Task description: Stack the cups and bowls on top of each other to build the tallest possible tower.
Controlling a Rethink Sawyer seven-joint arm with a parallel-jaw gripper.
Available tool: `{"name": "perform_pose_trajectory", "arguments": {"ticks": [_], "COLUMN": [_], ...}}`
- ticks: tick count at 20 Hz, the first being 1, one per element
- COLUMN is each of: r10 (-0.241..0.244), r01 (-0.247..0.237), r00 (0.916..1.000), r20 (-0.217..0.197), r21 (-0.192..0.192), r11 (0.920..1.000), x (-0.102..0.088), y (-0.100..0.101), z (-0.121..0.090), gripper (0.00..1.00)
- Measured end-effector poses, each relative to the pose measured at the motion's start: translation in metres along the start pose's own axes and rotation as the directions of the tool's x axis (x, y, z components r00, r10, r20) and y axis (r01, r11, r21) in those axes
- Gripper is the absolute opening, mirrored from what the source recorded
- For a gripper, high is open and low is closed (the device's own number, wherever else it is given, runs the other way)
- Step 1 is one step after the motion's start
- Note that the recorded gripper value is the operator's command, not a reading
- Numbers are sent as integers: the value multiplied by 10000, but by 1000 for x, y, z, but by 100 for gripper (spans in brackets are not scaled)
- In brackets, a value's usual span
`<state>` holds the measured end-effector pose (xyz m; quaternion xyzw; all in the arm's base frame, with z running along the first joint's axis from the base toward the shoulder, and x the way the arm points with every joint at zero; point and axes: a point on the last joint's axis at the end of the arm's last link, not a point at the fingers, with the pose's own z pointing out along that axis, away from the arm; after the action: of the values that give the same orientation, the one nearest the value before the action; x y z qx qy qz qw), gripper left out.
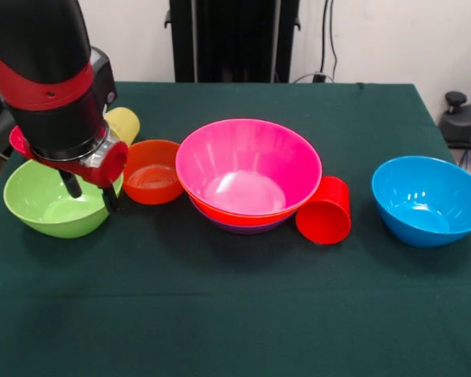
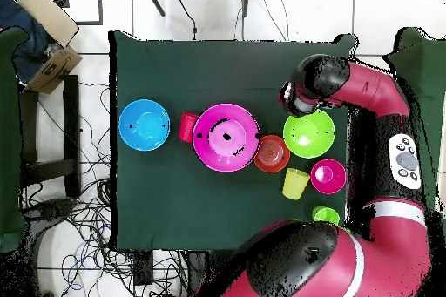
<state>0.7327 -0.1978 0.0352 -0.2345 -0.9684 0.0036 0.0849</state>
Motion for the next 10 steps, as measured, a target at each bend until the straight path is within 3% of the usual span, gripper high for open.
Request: {"name": "perform_pose_trajectory", "arguments": {"ticks": [10], "r10": [-207], "r01": [207], "r00": [9998], "r20": [-37], "r21": [35], "r11": [9998], "x": [8], "y": [13], "z": [-1], "gripper": [100]}}
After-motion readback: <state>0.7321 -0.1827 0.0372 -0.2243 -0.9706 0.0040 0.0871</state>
